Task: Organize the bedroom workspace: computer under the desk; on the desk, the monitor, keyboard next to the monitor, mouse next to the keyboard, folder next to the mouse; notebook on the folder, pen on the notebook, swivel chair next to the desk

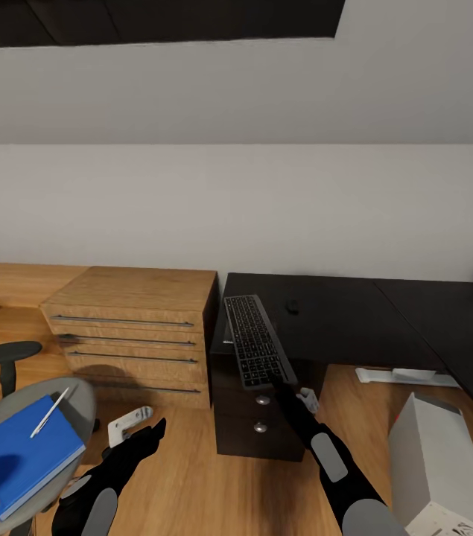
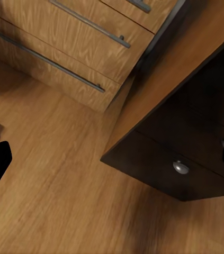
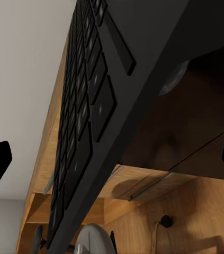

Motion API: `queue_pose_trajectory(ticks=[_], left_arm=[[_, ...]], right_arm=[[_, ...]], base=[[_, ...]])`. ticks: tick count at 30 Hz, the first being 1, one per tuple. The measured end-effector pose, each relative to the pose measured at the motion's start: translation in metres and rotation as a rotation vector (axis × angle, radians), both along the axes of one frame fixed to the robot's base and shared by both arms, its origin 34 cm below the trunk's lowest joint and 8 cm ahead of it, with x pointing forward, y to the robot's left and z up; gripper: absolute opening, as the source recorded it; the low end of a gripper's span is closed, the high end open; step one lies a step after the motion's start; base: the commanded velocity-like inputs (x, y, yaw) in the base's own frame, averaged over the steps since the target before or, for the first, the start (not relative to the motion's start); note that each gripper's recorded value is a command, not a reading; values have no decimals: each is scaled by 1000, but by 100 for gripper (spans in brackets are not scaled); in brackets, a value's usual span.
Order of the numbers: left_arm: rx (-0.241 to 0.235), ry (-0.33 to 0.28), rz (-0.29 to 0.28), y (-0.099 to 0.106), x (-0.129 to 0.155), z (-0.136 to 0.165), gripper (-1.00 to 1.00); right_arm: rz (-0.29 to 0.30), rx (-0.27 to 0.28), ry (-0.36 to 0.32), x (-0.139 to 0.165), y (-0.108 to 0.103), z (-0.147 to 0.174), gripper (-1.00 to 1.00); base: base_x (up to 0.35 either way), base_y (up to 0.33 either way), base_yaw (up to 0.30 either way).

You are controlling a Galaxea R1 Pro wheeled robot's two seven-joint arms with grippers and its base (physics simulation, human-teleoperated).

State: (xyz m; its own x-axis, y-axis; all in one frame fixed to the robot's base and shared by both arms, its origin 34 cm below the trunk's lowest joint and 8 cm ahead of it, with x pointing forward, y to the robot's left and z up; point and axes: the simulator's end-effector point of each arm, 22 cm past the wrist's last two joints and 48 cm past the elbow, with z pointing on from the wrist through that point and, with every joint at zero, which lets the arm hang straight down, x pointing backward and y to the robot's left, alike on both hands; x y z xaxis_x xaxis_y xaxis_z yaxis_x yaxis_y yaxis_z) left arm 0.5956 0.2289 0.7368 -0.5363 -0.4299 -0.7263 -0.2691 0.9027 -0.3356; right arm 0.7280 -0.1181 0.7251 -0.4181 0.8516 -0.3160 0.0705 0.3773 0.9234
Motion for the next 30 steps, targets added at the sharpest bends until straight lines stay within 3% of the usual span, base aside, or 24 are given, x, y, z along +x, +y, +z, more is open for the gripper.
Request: queue_pose_trajectory(ticks=[22,23,30], left_arm=[[1,2,0,0,0,0,100],[1,1,0,0,0,0,100],[1,1,0,0,0,0,100]], right_arm=[[1,1,0,0,0,0,100],[1,1,0,0,0,0,-100],[1,1,-2,0,0,1,-100]], base=[[22,8,0],[0,0,0],[0,0,0]])
